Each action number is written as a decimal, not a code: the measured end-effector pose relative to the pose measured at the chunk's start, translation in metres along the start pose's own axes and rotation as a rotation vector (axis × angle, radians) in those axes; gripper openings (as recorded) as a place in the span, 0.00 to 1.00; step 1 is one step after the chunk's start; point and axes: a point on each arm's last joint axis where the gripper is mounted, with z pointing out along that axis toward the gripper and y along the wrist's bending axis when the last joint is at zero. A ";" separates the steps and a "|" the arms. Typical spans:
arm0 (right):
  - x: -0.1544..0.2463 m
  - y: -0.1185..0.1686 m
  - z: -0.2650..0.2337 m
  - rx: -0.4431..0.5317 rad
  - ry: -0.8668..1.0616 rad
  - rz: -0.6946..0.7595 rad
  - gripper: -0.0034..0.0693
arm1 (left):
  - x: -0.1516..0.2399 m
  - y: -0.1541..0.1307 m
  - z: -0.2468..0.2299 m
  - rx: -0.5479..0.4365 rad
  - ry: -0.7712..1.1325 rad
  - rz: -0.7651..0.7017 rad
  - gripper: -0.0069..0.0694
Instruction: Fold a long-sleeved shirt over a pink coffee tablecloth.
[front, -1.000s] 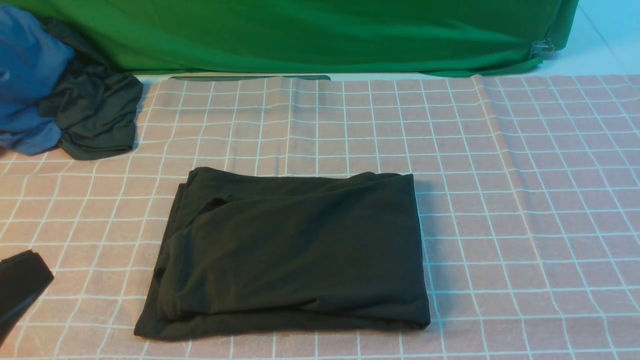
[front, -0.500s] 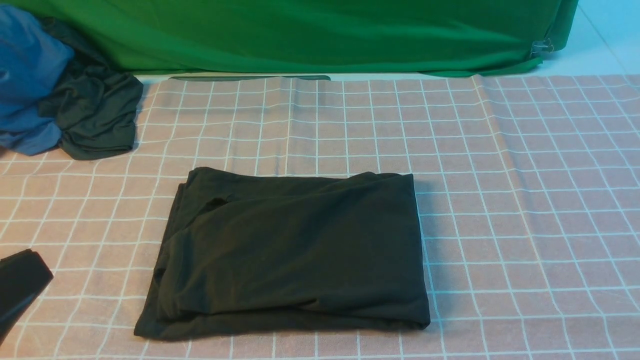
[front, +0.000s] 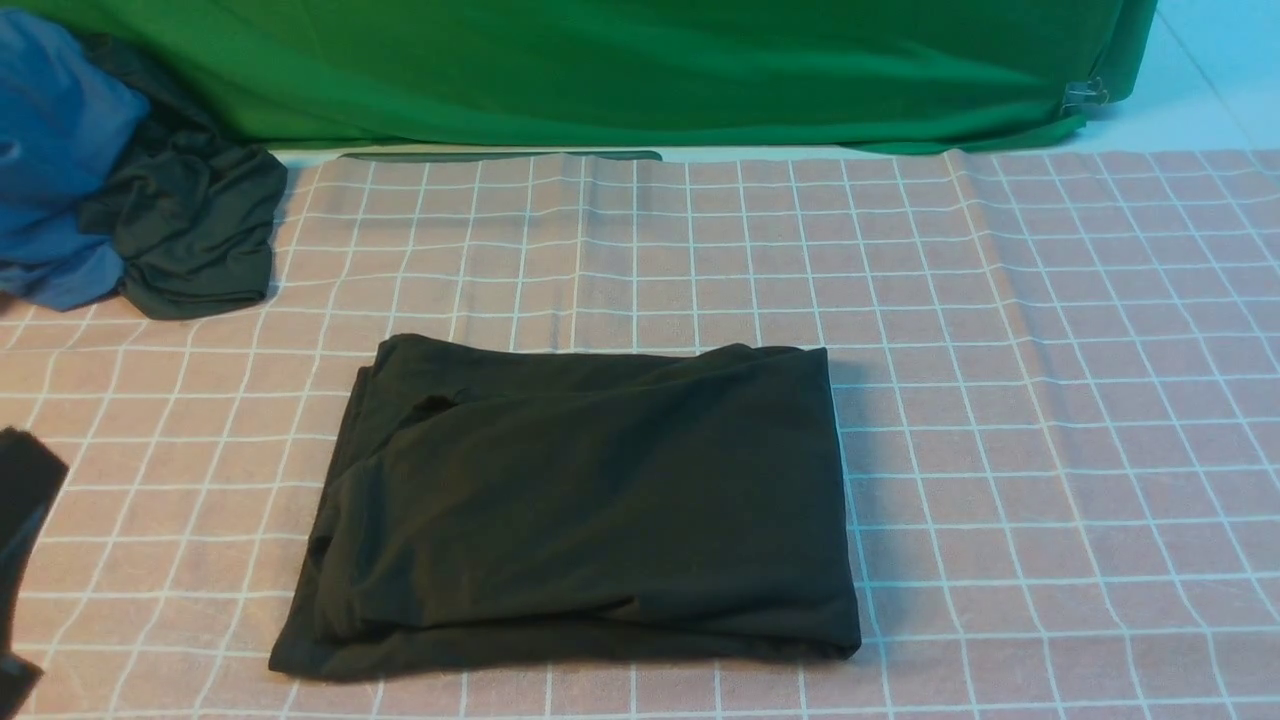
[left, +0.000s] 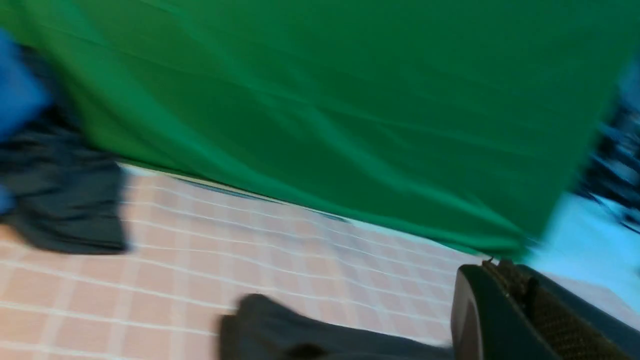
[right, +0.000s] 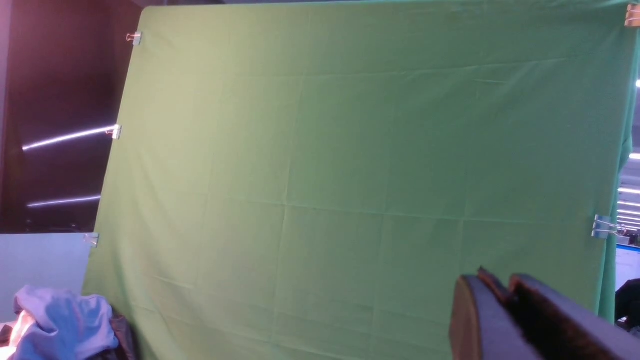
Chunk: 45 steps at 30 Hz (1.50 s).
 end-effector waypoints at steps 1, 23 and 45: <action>0.000 0.000 0.000 0.000 0.000 0.000 0.22 | 0.011 0.006 0.000 -0.032 -0.006 0.001 0.11; 0.000 0.000 0.000 0.000 0.000 0.000 0.29 | 0.066 0.029 -0.005 -0.181 0.150 0.064 0.11; 0.003 0.001 0.000 -0.006 0.022 -0.004 0.36 | 0.066 0.029 -0.005 -0.181 0.150 0.068 0.11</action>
